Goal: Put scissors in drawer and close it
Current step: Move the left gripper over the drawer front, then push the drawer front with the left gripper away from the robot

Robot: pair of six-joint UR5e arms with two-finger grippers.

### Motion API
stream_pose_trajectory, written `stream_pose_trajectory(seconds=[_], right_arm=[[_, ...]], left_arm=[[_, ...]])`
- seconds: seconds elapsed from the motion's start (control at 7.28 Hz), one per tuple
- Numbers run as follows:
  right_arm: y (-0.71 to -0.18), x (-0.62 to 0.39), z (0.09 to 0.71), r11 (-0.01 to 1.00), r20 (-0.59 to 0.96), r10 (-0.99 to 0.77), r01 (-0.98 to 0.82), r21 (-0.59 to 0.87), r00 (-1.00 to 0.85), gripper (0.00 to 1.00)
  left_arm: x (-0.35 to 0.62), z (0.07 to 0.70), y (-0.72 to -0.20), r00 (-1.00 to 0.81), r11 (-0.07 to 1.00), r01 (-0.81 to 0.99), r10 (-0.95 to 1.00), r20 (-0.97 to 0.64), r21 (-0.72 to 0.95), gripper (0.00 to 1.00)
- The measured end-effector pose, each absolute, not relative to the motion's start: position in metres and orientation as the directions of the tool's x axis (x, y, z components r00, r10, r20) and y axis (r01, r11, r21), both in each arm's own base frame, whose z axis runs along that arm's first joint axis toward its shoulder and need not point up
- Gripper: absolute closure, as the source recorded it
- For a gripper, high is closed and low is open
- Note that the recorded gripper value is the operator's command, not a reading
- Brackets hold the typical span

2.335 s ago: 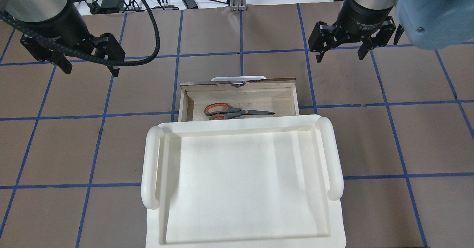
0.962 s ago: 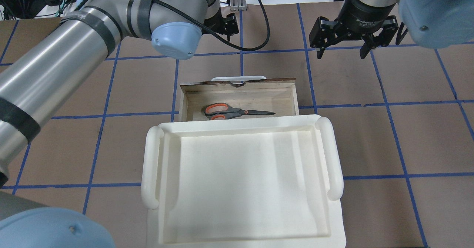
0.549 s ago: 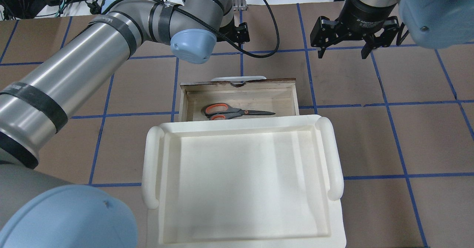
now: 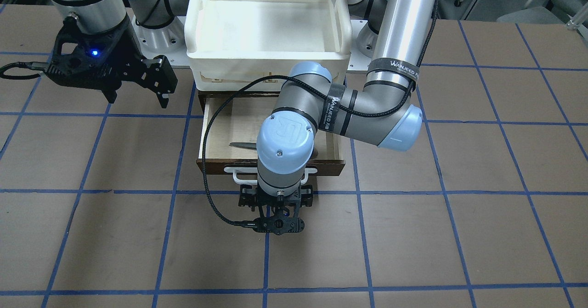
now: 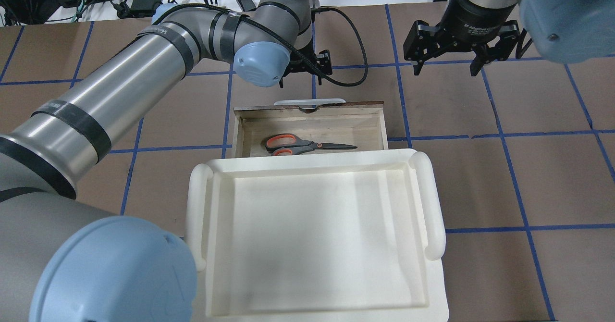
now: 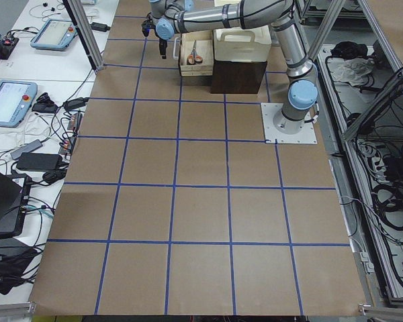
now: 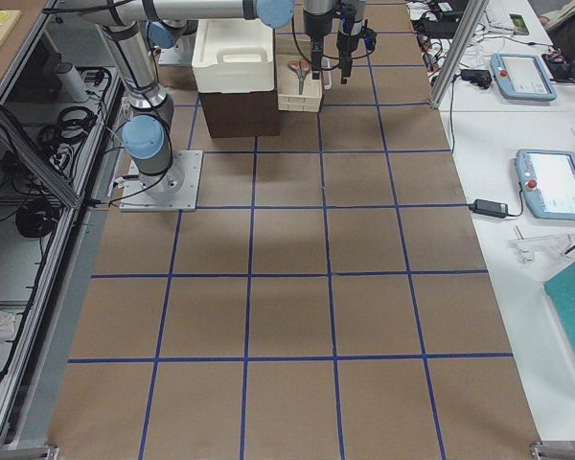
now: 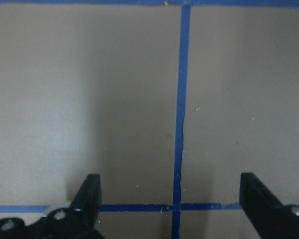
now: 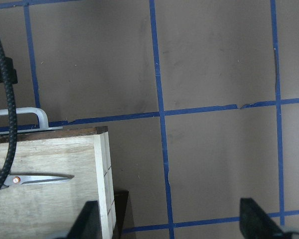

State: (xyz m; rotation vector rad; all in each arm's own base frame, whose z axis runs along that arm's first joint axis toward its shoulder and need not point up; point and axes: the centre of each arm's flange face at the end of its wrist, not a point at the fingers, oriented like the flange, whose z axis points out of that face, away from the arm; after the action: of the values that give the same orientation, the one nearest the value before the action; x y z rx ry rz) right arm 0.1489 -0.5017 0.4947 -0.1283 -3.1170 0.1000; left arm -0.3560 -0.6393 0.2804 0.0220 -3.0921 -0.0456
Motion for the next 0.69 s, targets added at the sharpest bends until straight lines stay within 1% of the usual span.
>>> stream_pose_trajectory(seconds=[0.69], right_arm=[[-0.500,0.149,0.496,0.994,0.017,0.088,0.087,-0.069,-0.996,0.00]], left_arm=[[-0.358,0.245,-0.645,-0.999,0.993,-0.024,-0.027,0.020,0.115,0.00]])
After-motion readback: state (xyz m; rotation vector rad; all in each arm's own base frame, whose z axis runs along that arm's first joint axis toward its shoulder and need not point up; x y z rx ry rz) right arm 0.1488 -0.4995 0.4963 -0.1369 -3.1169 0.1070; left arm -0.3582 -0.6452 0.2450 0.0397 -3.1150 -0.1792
